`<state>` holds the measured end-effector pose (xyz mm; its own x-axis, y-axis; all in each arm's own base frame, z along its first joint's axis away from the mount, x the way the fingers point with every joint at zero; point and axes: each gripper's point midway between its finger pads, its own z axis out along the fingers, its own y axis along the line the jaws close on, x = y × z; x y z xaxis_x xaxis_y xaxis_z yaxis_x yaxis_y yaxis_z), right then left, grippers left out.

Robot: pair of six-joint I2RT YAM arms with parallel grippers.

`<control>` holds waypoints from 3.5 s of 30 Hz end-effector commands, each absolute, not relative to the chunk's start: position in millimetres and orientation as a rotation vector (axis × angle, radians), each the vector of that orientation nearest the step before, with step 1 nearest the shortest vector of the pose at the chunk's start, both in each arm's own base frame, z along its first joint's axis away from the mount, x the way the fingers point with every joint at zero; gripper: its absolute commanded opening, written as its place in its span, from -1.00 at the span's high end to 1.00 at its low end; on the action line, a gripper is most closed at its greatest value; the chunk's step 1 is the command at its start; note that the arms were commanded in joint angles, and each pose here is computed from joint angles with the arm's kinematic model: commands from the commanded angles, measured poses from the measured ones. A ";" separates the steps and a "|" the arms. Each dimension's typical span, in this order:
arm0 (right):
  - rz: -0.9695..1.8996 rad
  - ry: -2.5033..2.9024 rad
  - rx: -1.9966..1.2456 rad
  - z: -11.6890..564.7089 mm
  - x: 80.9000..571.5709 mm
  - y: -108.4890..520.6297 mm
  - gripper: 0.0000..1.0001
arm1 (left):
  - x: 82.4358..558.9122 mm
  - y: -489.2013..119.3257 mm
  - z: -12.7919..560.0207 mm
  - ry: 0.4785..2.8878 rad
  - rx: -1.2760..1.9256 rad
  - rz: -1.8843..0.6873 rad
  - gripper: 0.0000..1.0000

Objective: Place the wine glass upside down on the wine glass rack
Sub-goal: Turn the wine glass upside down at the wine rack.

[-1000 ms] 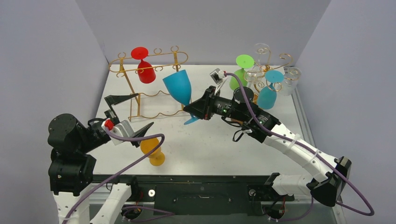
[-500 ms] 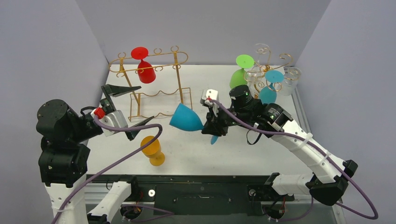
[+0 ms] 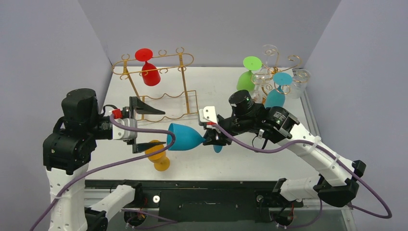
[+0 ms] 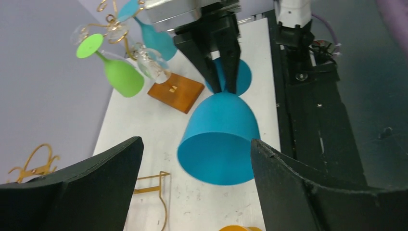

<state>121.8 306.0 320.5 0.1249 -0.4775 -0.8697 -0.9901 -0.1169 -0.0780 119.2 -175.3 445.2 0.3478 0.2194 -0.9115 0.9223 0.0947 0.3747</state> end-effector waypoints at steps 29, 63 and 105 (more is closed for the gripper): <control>0.849 1.175 -1.902 343.7 94.3 312.3 0.83 | 95.9 -170.7 423.8 1.068 1.498 -0.624 -0.66; 0.793 1.179 -1.408 434.7 136.9 365.3 -0.16 | 153.5 -162.0 413.3 0.945 1.372 -0.276 1.00; 0.532 1.355 -0.884 476.1 271.0 348.2 1.00 | 172.2 -137.0 456.6 0.675 1.281 0.176 -0.49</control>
